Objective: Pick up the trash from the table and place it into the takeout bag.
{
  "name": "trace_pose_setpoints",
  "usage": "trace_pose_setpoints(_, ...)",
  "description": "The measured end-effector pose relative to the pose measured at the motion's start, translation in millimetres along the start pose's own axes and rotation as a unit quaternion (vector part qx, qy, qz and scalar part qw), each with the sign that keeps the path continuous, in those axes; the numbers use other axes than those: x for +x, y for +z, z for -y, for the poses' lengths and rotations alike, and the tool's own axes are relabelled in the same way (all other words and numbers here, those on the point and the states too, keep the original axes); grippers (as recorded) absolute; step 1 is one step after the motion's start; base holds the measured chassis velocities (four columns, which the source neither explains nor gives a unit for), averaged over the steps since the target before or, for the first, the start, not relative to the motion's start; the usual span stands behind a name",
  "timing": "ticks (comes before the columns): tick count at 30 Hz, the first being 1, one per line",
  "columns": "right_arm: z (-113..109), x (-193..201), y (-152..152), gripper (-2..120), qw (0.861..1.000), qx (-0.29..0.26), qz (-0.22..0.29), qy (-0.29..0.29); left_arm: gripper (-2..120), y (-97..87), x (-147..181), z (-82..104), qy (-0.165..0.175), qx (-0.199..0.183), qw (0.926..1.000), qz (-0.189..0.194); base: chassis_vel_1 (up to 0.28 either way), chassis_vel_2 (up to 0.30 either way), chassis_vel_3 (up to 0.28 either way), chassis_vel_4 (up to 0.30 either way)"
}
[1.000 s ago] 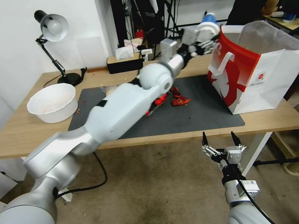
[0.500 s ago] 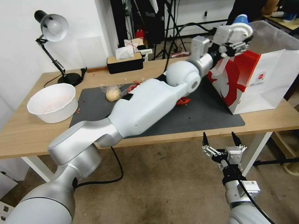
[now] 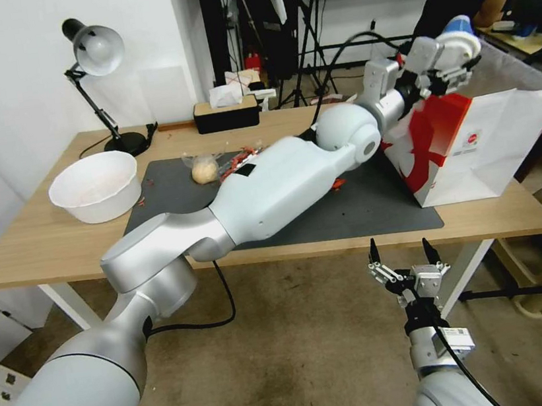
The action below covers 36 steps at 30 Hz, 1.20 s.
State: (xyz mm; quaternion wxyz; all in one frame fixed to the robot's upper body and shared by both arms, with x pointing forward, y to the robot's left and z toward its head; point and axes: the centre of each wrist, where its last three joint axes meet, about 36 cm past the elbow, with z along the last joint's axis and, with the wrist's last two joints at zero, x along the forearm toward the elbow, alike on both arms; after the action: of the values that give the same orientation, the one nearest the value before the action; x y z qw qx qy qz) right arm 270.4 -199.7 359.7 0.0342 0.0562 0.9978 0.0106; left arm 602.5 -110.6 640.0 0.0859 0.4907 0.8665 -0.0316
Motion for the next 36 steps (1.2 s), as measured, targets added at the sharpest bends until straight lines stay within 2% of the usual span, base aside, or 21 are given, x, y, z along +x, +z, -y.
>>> trace_pose_setpoints(4, -0.7, -1.2, -0.5, 100, 1.0, -0.001, 0.002, -0.001, 65, -1.8, -0.5, 8.0, 0.012, 0.007, 0.9999, 0.0, 0.0, 0.0, 0.0, 0.0)
trace_pose_setpoints(19, -3.7, -2.2, -1.1, 100, 1.0, -0.003, 0.003, -0.004, 65, 21.6, 2.1, 19.9, 0.034, 0.015, 0.9991, -0.019, 0.0, 0.0, 0.0, 0.0)
trace_pose_setpoints(22, -5.4, -2.2, -1.0, 100, 1.0, -0.005, 0.003, -0.004, 75, 23.7, 2.8, 21.2, 0.035, 0.017, 0.999, -0.02, 0.0, 0.0, 0.0, 0.0)
trace_pose_setpoints(23, -5.4, -2.2, -1.0, 100, 1.0, -0.005, 0.003, -0.004, 75, 23.7, 2.8, 21.2, 0.035, 0.017, 0.999, -0.02, 0.0, 0.0, 0.0, 0.0)
trace_pose_setpoints(26, -5.8, -2.1, -1.0, 100, 1.0, -0.006, 0.003, -0.003, 89, 23.8, 3.0, 21.3, 0.034, 0.018, 0.9991, -0.02, 0.0, 0.0, 0.0, 0.0)
trace_pose_setpoints(27, -5.8, -2.1, -1.0, 100, 1.0, -0.006, 0.003, -0.003, 89, 23.8, 3.0, 21.3, 0.034, 0.018, 0.9991, -0.02, 0.0, 0.0, 0.0, 0.0)
trace_pose_setpoints(29, -5.9, -2.1, -0.8, 100, 1.0, -0.006, 0.003, -0.003, 98, 23.7, 3.0, 20.5, 0.032, 0.018, 0.9991, -0.02, 0.0, 0.0, 0.0, 0.0)
trace_pose_setpoints(36, -6.1, -2.5, -0.5, 100, 1.0, -0.006, 0.003, -0.002, 100, 24.3, 3.6, 19.1, 0.024, 0.022, 0.9993, -0.019, 0.0, 0.0, 0.0, 0.0)
